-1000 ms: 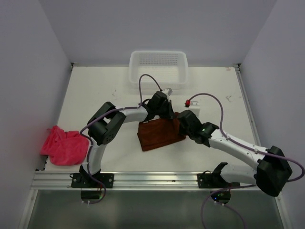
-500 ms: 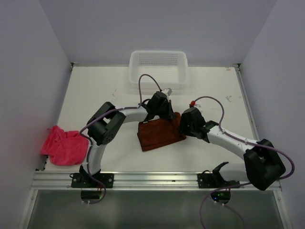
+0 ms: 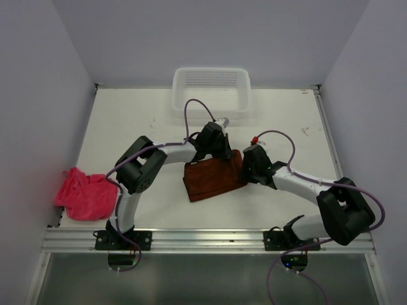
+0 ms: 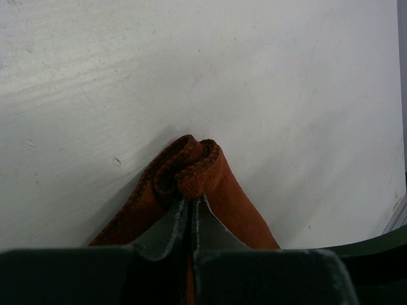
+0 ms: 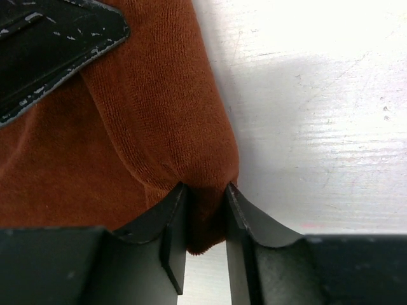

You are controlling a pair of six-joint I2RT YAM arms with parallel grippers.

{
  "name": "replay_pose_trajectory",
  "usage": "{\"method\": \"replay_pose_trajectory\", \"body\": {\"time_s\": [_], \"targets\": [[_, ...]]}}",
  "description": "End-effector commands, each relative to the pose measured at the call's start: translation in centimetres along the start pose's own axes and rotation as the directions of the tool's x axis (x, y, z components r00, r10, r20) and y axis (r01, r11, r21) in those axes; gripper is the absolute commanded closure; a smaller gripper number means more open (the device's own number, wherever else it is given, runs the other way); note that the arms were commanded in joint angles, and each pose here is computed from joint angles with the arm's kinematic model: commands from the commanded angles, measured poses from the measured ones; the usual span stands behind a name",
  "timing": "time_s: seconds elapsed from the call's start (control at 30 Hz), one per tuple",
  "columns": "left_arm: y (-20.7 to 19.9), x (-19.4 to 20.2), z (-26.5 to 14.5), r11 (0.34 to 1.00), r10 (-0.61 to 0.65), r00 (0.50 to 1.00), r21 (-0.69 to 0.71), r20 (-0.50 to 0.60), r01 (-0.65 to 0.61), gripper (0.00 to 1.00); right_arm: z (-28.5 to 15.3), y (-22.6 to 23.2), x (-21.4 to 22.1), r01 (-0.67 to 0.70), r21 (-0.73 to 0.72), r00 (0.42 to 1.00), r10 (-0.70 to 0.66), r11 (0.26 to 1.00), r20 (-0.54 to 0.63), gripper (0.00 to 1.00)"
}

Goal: Roll the towels
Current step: Roll the towel

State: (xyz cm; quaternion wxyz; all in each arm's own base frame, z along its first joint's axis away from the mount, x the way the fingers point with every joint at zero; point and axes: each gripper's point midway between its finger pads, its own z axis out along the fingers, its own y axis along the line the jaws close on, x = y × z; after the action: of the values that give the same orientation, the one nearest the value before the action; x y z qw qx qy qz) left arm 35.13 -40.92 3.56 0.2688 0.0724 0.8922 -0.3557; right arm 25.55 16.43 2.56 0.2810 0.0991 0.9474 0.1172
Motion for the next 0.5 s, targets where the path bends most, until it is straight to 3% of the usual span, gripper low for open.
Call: {"method": "replay_pose_trajectory", "body": {"time_s": [0.0,0.17,0.27,0.33,0.47], "targets": [[-1.0,-1.9,-1.5,1.0,0.026,0.998,0.01,0.051,-0.026,1.0,0.6,-0.7,1.3,0.014,0.009,0.999,-0.014,1.0,-0.034,0.72],[-1.2,-2.4,-1.8,0.999,0.033,0.998,0.007,0.058,-0.034,1.0,0.4,-0.7,1.1,0.041,0.001,0.999,-0.041,0.999,-0.026,0.88],[-1.3,-2.6,-1.9,0.999,0.038,0.998,0.006,0.057,-0.038,0.91,0.2,-0.6,0.8,0.062,0.0,0.998,-0.062,0.998,-0.019,0.98],[-1.2,-3.0,-2.1,0.999,0.037,0.997,0.002,0.062,-0.037,0.8,0.1,-0.9,0.5,0.083,0.017,0.997,-0.083,0.996,-0.011,1.0],[-1.4,-4.1,-2.8,0.999,0.04,0.997,0.0,0.072,-0.04,0.78,-0.4,-1.0,-0.4,0.132,0.052,0.991,-0.134,0.99,0.026,1.0]]}}
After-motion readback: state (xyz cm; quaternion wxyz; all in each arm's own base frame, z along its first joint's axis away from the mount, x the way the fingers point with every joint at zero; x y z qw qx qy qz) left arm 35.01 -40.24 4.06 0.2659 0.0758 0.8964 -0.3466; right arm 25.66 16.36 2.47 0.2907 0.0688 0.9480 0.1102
